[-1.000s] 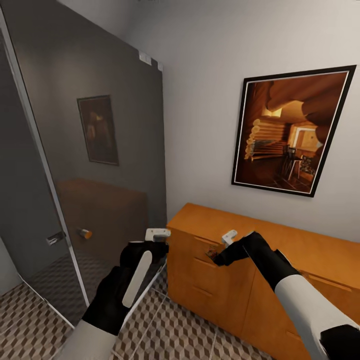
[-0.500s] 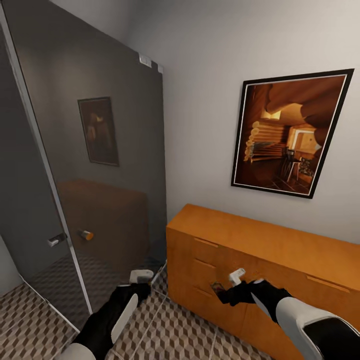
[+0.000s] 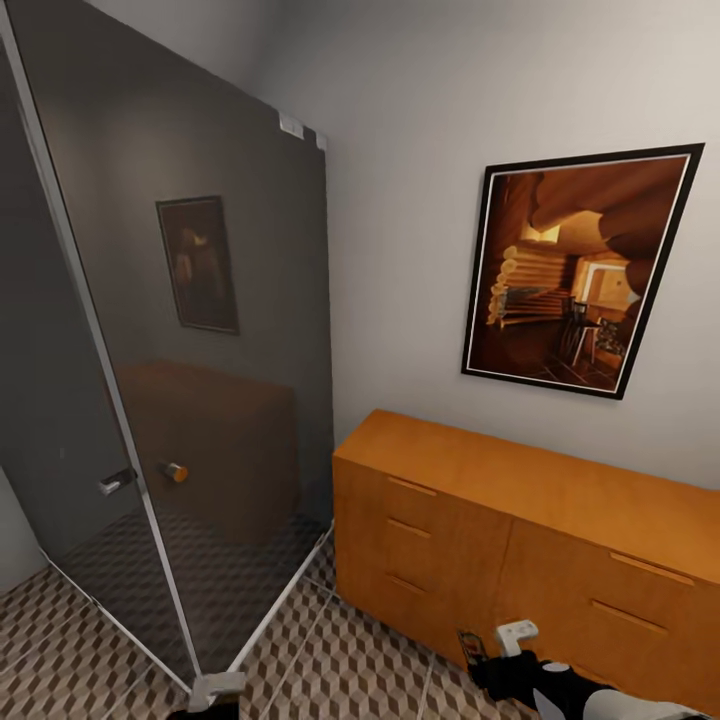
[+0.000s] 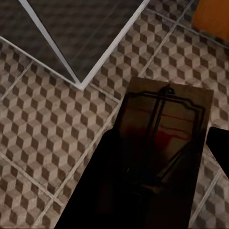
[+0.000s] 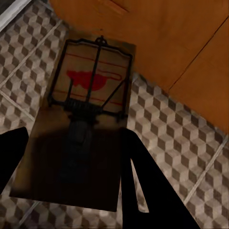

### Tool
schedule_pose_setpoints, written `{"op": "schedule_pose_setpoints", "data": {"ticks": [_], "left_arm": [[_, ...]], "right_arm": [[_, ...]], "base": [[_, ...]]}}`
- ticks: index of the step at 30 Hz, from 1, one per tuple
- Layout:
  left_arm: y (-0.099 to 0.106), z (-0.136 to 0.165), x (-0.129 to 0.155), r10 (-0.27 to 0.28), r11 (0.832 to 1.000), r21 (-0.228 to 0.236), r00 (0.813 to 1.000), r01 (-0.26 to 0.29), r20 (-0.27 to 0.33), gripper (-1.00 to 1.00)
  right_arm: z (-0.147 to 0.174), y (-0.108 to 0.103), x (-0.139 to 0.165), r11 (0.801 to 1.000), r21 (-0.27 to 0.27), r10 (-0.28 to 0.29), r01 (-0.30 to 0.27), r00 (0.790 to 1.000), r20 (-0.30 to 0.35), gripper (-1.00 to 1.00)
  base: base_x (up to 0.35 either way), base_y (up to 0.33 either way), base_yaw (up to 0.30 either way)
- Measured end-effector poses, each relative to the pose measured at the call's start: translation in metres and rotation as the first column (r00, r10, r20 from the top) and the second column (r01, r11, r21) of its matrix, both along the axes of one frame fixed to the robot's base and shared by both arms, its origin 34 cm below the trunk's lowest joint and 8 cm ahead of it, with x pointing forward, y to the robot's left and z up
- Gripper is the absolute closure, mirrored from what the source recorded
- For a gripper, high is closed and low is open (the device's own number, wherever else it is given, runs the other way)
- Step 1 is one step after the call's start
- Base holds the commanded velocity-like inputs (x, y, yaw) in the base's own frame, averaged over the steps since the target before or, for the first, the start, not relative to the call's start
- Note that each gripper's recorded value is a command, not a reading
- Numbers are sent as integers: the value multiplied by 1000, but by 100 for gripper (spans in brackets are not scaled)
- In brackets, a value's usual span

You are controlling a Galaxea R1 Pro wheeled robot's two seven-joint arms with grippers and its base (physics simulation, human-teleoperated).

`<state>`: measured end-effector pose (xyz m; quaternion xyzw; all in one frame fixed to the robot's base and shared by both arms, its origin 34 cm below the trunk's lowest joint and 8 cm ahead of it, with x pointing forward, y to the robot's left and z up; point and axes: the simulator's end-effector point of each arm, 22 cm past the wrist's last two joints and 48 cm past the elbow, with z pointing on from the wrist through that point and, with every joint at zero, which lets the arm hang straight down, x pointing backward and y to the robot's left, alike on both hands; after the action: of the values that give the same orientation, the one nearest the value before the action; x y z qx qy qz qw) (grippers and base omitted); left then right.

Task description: Take the four mousetraps from the cabinet in the bathroom and place them on the bathroom floor. Make sure all four end up on the same floor surface, and ensure that at least two of them are either under or directly next to the same bathroom sink.

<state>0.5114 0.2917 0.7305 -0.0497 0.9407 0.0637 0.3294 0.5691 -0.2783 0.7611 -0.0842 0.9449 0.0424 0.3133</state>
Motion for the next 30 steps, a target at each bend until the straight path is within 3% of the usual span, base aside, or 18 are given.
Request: {"op": "schedule_pose_setpoints", "data": {"ticks": [3, 4, 7, 10, 12, 14, 15, 17, 23, 30], "left_arm": [[9, -13, -23, 4, 1000, 9, 999, -3, -32, 100], [15, -18, -34, 11, 1000, 16, 999, -10, -36, 100], [28, -22, -52, 25, 999, 39, 1000, -25, 0, 100], [37, -20, -65, 35, 997, 60, 998, -39, 53, 100], [39, -13, -70, 34, 997, 70, 992, -43, 125, 100], [37, -12, -75, 32, 997, 71, 988, -43, 152, 100], [34, -10, -78, 30, 997, 70, 984, -43, 178, 100], [33, -6, -78, 31, 996, 71, 978, -47, 206, 100], [25, -6, -79, 16, 998, 59, 976, -29, 216, 100], [14, -8, -79, 5, 1000, 28, 976, -11, 216, 100]], "right_arm": [[-12, -6, -21, 1000, -25, -19, 18, 1000, -22, 100], [-19, -15, -31, 997, -62, -43, 42, 999, -16, 100], [-26, -37, -49, 983, -148, -106, 109, 994, 28, 100], [-28, -45, -63, 974, -178, -130, 143, 988, 84, 100], [-19, -44, -65, 972, -152, -147, 181, 967, 207, 100], [-10, -43, -67, 970, -120, -167, 210, 940, 297, 100], [-1, -45, -73, 967, -92, -190, 240, 908, 374, 100], [3, -45, -76, 965, -80, -197, 250, 892, 407, 100], [4, -44, -79, 966, -71, -198, 249, 886, 420, 100], [-13, -43, -90, 965, -92, -200, 244, 920, 337, 100]], "base": [[0, 0, 0], [0, 0, 0], [0, 0, 0], [0, 0, 0], [0, 0, 0], [0, 0, 0], [0, 0, 0], [0, 0, 0], [0, 0, 0], [0, 0, 0]]}}
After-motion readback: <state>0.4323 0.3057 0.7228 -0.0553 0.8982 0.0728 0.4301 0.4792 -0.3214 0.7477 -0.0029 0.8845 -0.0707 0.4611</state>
